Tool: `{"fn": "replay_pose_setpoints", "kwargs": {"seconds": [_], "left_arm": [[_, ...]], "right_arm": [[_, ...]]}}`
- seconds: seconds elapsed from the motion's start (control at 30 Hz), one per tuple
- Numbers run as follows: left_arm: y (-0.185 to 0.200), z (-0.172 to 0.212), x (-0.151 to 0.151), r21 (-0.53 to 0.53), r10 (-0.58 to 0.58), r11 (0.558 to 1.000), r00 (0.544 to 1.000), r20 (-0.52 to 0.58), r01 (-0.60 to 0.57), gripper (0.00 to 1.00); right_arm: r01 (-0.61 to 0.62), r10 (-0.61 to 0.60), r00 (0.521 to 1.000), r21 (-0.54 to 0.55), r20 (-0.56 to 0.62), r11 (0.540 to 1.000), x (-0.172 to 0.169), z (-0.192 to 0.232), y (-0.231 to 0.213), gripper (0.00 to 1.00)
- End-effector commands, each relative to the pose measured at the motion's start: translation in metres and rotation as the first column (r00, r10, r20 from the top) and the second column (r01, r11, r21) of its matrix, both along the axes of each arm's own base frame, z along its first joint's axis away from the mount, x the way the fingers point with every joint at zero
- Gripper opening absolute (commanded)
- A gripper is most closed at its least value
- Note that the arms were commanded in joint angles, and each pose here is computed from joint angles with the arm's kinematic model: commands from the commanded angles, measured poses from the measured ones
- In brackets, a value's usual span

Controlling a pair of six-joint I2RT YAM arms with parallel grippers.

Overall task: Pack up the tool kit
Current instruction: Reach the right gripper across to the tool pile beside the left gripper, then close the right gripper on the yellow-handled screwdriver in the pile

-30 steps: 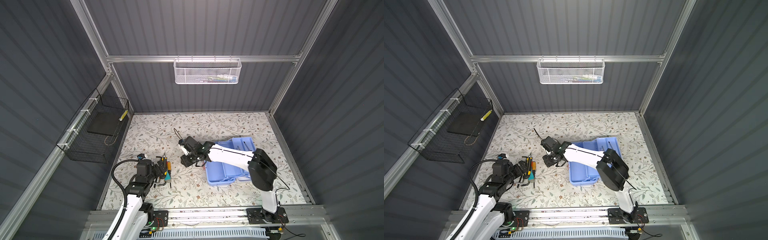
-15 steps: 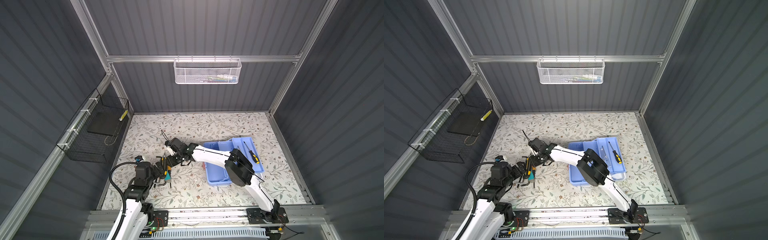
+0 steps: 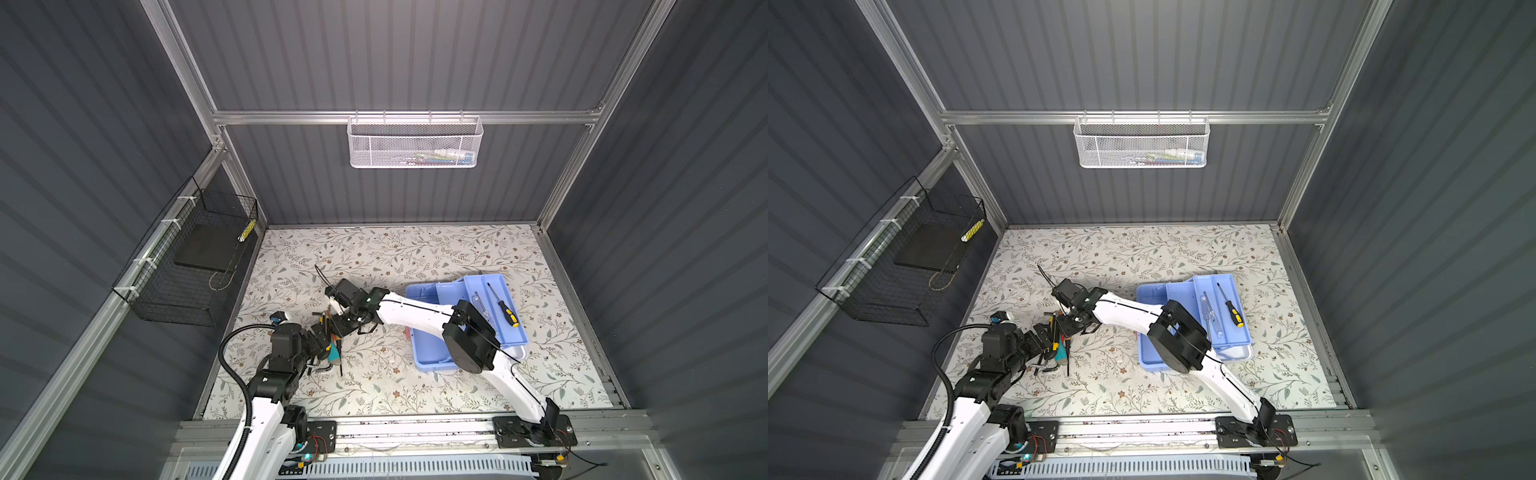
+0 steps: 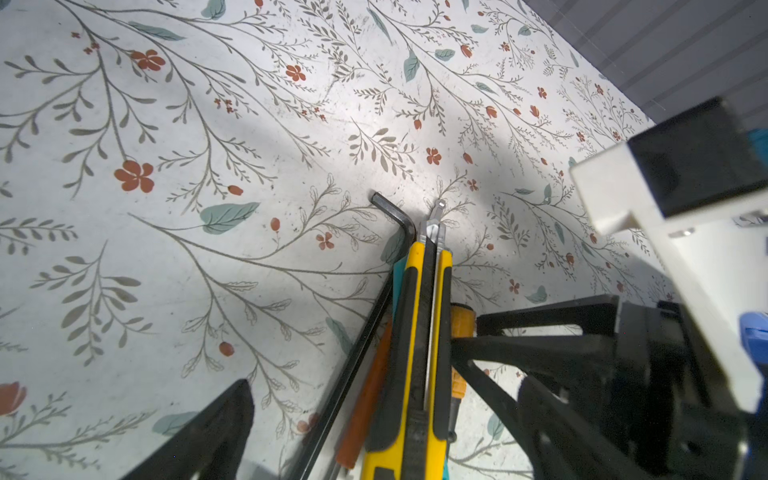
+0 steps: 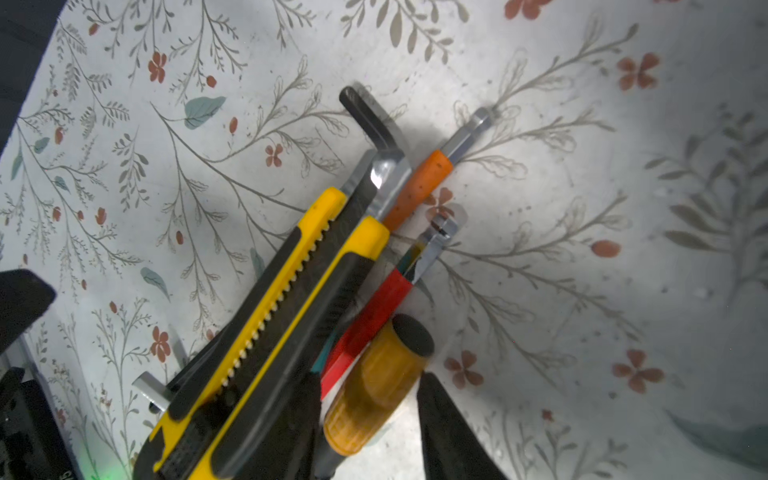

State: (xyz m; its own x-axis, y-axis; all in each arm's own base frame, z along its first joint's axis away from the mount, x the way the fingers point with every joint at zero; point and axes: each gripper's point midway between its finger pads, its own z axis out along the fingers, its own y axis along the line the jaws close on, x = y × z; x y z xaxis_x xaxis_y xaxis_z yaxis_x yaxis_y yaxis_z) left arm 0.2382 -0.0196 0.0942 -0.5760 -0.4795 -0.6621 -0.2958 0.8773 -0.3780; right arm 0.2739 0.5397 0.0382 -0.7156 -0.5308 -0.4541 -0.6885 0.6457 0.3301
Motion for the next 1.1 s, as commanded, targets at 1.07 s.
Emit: {"fn": "replay_pose_setpoints", "kwargs": {"seconds": [1.07], "left_arm": [[-0.004, -0.012, 0.001, 0.0, -0.028, 1.0, 0.998, -0.053, 0.028, 0.99]], "right_arm": [[0.025, 0.001, 0.988, -0.16, 0.157, 0.987, 0.025, 0.032, -0.049, 0.07]]}}
